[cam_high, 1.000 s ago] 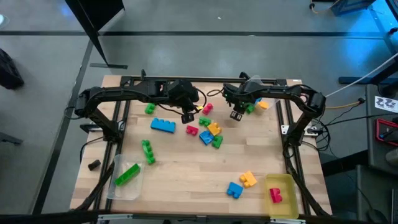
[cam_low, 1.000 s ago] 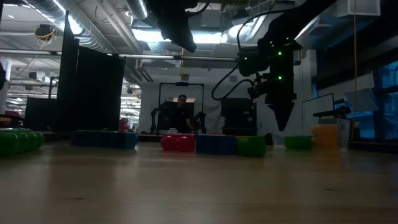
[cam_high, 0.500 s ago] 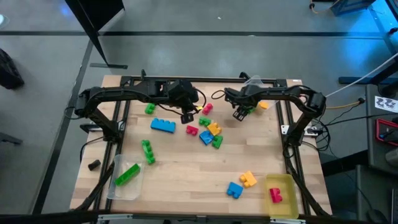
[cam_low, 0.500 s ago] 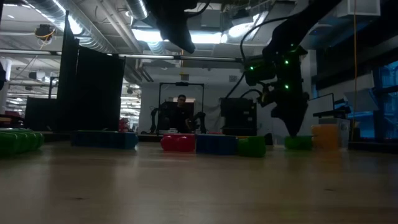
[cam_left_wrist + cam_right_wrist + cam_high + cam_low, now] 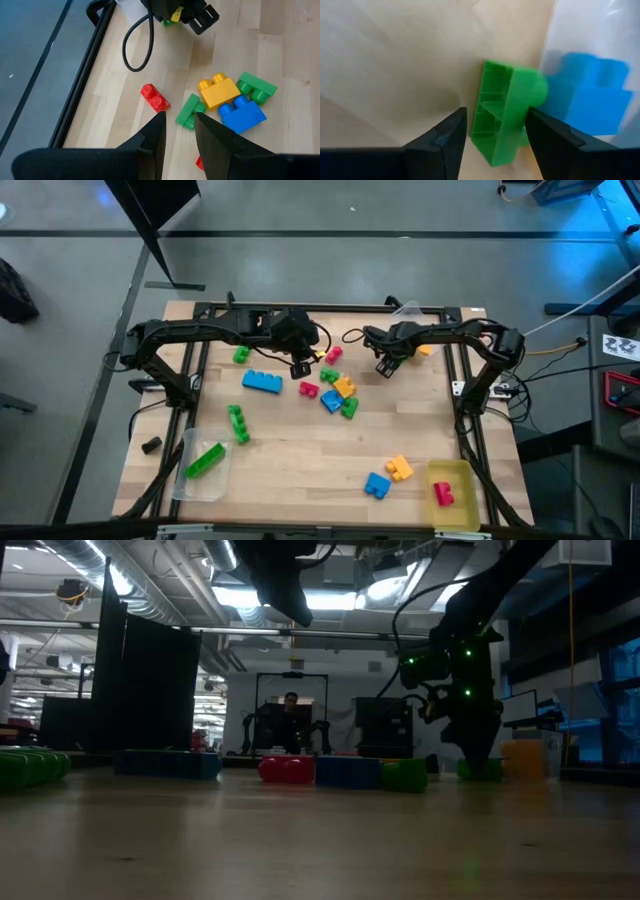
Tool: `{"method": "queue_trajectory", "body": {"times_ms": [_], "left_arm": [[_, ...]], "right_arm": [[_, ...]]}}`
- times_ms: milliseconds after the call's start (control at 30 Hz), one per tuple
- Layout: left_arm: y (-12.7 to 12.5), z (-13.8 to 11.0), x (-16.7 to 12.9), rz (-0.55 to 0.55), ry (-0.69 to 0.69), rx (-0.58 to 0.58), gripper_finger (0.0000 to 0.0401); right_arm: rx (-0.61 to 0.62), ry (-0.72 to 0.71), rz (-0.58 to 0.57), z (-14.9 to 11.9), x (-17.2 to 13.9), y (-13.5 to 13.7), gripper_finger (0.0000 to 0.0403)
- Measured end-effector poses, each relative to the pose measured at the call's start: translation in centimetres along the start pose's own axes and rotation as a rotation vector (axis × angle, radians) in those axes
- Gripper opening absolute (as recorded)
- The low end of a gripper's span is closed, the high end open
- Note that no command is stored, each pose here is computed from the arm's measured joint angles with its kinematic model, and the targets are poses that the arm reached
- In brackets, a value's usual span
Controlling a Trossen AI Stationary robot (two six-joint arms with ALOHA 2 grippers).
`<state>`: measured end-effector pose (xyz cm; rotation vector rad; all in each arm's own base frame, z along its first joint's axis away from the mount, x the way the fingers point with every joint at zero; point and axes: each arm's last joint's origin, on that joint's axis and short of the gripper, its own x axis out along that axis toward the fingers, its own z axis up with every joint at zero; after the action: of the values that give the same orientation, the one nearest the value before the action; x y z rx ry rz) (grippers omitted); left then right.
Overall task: Sort blocks by size
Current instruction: Put the top right 2 stud green game piece into the yellow bin
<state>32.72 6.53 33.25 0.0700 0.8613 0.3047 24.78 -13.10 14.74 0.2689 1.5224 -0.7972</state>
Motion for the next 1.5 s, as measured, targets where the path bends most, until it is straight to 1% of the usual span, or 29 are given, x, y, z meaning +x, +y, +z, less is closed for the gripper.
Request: {"method": "queue_trajectory", "body": {"times_ms": [200, 400, 500, 633, 700, 833, 967, 1033, 1100, 1233, 1333, 1433, 1500], "left_arm": [[0.0, 0.0, 0.0, 0.0, 0.0, -0.006, 0.0088], [0.0, 0.0, 0.0, 0.0, 0.0, -0.006, 0.0088], [0.0, 0.0, 0.0, 0.0, 0.0, -0.005, 0.0088], [0.2, 0.1, -0.6, 0.002, -0.019, -0.001, 0.0088], [0.5, 0.1, -1.6, 0.007, -0.041, -0.002, 0.0088], [1.4, -0.1, -4.7, 0.023, -0.103, -0.024, 0.0088], [2.4, -1.1, -8.2, 0.036, -0.132, -0.063, 0.0088], [2.7, -1.8, -9.7, 0.039, -0.126, -0.074, 0.0088], [2.8, -2.6, -11.1, 0.039, -0.117, -0.083, 0.0088], [3.1, -4.1, -13.5, 0.055, -0.103, -0.117, 0.0088], [3.3, -5.0, -15.0, 0.069, -0.103, -0.152, 0.0088], [3.4, -5.7, -16.1, 0.074, -0.113, -0.188, 0.0088], [3.4, -6.0, -16.7, 0.073, -0.122, -0.199, 0.0088]], "right_arm": [[0.004, 0.016, 0.123, 0.0, -0.2, 0.3, 0.0198], [0.003, 0.02, 0.142, 0.0, -0.2, 0.4, 0.0192], [0.003, 0.024, 0.154, 0.0, -0.2, 0.4, 0.0164], [0.002, 0.027, 0.162, 0.0, -0.2, 0.5, 0.0102], [0.001, 0.029, 0.162, -0.1, -0.2, 0.5, 0.0077], [-0.001, 0.038, 0.163, 0.1, -0.4, 0.4, 0.0076], [-0.009, 0.077, 0.182, 0.5, -1.4, 0.2, 0.0076], [-0.008, 0.081, 0.213, 1.0, -2.3, 0.2, 0.0073], [-0.004, 0.07, 0.261, 1.7, -3.5, 0.1, 0.0042], [-0.01, 0.069, 0.383, 2.7, -5.9, 0.2, 0.0007], [-0.024, 0.073, 0.427, 3.2, -8.0, 0.2, 0.0007], [-0.039, 0.054, 0.433, 3.5, -9.6, 0.4, 0.0014], [-0.034, 0.06, 0.429, 3.4, -10.3, 0.6, 0.001]]}}
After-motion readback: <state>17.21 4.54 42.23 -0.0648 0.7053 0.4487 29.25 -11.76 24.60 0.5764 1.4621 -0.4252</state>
